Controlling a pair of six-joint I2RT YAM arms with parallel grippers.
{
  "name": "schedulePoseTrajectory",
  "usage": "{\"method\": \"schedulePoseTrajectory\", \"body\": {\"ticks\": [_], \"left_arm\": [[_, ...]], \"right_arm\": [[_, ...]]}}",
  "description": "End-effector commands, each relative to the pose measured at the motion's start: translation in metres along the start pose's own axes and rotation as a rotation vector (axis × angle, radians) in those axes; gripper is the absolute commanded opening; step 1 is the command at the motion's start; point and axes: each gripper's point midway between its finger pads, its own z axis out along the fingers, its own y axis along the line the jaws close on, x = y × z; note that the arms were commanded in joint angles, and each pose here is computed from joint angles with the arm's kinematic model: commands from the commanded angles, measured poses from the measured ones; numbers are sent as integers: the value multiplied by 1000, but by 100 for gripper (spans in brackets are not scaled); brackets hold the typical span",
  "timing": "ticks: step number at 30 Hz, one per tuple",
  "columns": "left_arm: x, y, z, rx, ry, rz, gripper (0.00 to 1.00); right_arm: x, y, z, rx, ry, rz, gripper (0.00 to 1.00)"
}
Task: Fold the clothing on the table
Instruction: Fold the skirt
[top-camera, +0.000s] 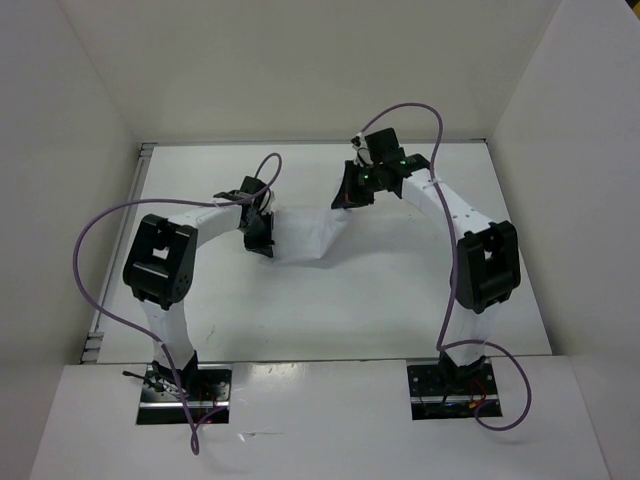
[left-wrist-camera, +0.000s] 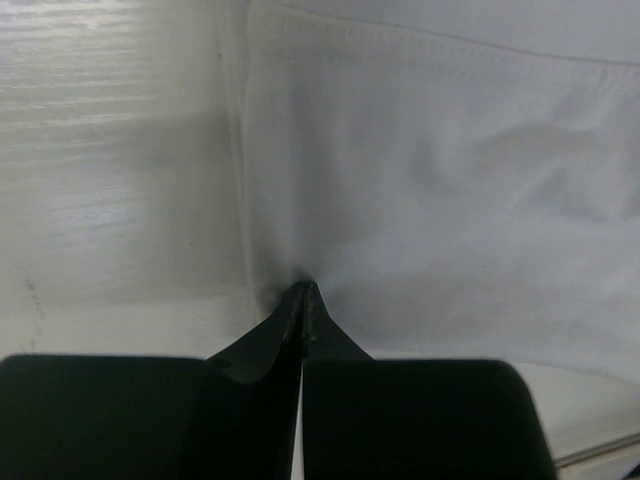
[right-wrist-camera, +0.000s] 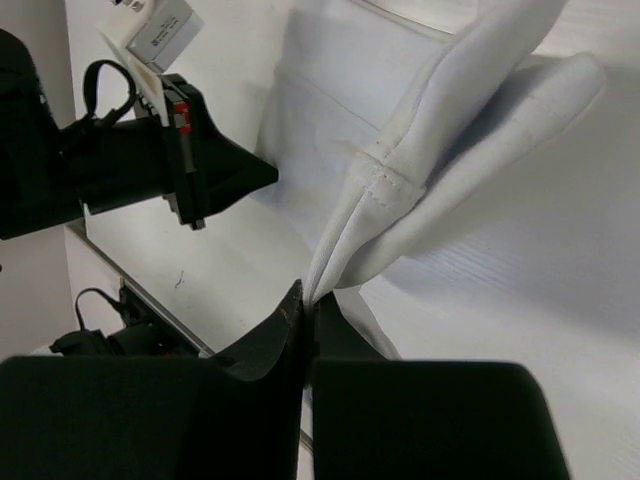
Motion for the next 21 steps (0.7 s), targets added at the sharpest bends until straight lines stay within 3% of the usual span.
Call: {"method": "schedulePoseTrajectory", "body": {"ticks": [1,10,21], "left_arm": [[-9,11,1,-68,-43,-7,2],[18,9,18,-11,31,-33,2],[3,-5,5,41,-14,-22,2]], "right_arm": [[-13,17,-4,-6,-22,-27,0],[0,37,25,-14,44,-62,0],[34,64,81,-40,163,-107,0]]}}
